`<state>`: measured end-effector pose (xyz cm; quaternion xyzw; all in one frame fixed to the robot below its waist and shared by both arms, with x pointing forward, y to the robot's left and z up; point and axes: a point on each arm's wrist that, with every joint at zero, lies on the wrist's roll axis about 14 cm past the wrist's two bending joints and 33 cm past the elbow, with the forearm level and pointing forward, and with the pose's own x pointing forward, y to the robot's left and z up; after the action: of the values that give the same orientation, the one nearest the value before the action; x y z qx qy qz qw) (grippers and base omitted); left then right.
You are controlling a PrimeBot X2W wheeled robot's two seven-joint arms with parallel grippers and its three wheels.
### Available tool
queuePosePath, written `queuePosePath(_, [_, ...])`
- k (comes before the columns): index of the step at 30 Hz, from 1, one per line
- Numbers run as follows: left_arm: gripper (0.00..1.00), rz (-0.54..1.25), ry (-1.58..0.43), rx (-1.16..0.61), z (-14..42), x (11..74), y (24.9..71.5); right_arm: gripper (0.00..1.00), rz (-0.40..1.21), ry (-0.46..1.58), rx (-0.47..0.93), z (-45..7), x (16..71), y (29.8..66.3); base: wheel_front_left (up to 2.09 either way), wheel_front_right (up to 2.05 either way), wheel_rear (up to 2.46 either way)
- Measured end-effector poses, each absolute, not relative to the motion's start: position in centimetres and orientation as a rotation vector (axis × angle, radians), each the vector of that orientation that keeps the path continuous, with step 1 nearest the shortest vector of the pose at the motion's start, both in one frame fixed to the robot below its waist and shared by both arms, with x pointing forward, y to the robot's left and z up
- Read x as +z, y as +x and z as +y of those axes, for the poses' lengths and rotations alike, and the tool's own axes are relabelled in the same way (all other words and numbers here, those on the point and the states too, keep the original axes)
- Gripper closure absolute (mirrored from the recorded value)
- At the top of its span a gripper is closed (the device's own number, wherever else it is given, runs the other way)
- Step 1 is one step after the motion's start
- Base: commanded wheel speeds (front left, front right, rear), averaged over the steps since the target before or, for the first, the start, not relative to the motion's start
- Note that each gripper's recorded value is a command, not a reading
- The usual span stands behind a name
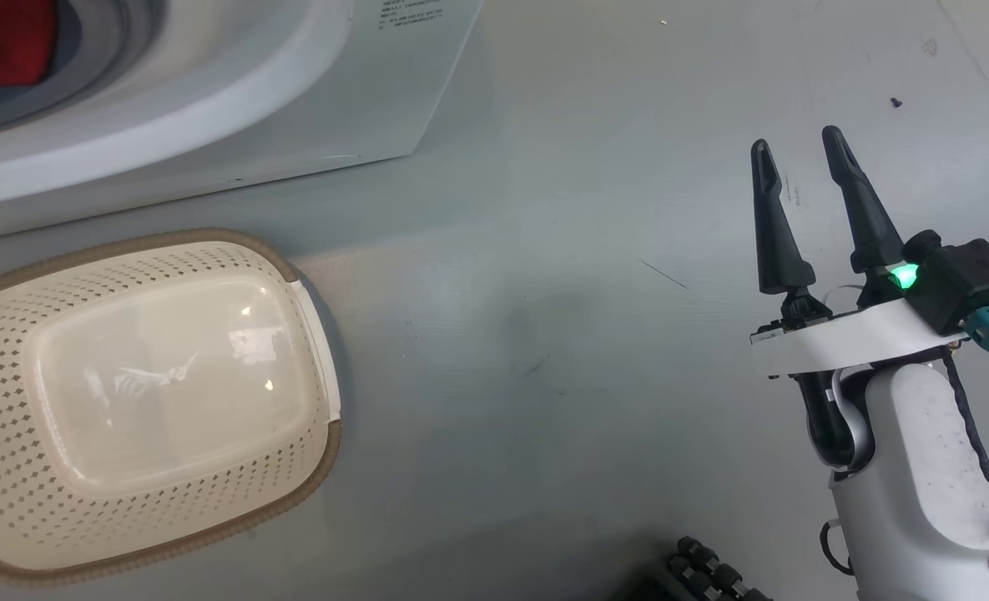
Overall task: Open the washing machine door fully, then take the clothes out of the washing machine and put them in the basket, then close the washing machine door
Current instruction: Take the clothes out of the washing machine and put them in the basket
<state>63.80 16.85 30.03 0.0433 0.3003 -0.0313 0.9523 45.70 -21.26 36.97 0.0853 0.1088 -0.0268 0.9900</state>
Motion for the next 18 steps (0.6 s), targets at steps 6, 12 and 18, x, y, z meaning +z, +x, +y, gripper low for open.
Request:
queuePosePath(6, [0.0,0.616,0.089,-0.064,16.7,29.8,64.3,0.0,0.218,0.168,-0.057,-21.4,36.9,45.9,0.0,0.0,0.0])
queuePosePath(12, [0.0,0.616,0.09,-0.047,16.9,29.9,65.0,0.0,0.222,0.168,-0.056,-21.4,36.7,45.9,0.0,0.0,0.0])
queuePosePath(18, [1.0,0.634,0.075,-0.035,17.0,29.5,65.1,0.0,0.226,0.167,-0.053,-21.3,36.5,45.9,0.0,0.0,0.0])
